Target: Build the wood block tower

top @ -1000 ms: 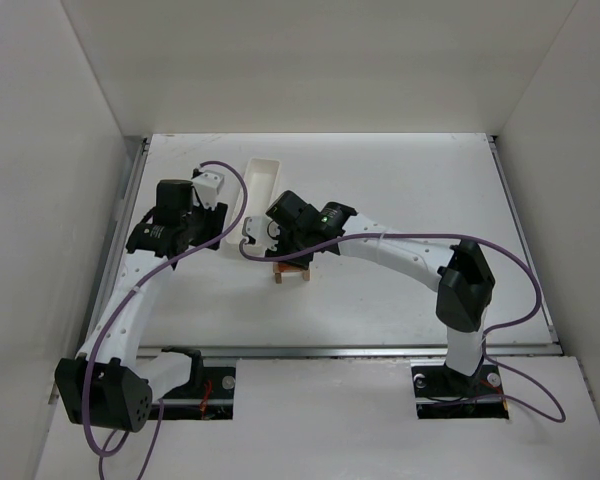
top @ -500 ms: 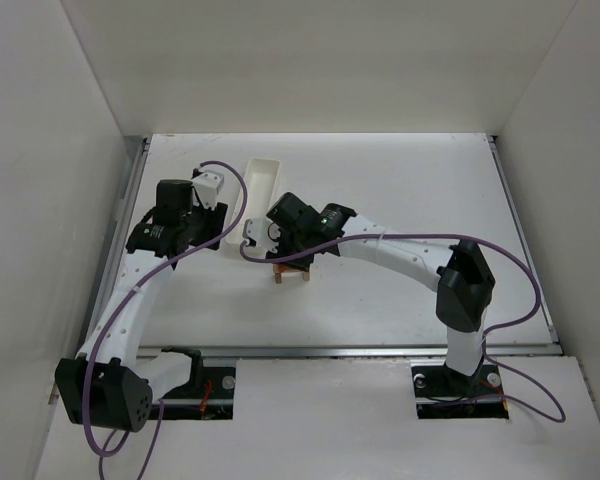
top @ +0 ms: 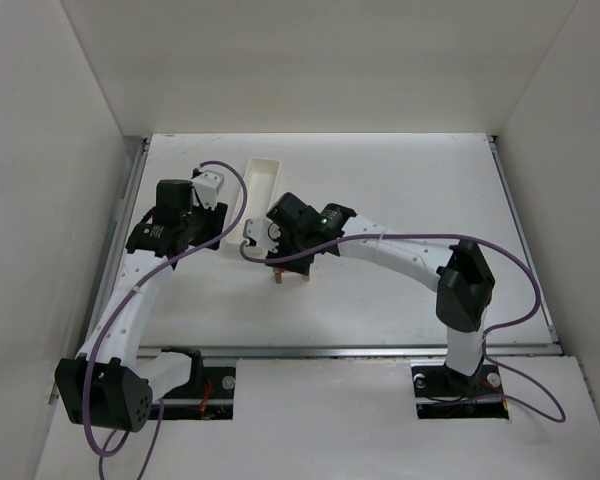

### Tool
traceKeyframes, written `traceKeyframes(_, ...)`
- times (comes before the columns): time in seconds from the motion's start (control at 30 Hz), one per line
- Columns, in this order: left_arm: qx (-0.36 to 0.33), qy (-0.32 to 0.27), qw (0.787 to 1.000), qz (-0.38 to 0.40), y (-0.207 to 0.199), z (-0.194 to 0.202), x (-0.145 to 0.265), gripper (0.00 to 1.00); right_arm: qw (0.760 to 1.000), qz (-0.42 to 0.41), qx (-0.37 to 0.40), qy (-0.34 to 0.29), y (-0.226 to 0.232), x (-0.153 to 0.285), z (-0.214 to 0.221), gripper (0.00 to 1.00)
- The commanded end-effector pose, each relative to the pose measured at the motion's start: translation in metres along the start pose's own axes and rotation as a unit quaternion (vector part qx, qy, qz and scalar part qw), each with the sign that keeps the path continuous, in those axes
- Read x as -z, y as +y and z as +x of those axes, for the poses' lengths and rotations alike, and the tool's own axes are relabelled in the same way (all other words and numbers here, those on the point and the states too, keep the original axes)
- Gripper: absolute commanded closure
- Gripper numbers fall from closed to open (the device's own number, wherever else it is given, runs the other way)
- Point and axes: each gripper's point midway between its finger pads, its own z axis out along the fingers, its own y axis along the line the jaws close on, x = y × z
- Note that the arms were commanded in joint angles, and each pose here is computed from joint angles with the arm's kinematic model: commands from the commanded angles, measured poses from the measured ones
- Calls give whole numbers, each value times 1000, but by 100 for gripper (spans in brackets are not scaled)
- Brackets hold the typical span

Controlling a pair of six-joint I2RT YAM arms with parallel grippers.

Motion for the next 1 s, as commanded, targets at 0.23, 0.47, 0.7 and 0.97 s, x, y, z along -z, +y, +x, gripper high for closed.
traceKeyframes(0.23, -1, -21, 1000, 3, -1, -7, 4, 45, 999, 11, -6, -30, -3, 6, -17, 38)
traceKeyframes(0.47, -1, -21, 1000, 3, -1, -7, 4, 45, 998, 16, -10, -66, -6, 24, -33, 32)
traceKeyframes(0.7, -1, -21, 1000, 3, -1, -7, 4, 45, 996, 22, -13, -89, -8, 36, -41, 29)
traceKeyframes(0.97, -1, -25, 1000, 2, 0, -8, 7, 45, 988, 50, -31, -146, -21, 68, -62, 27)
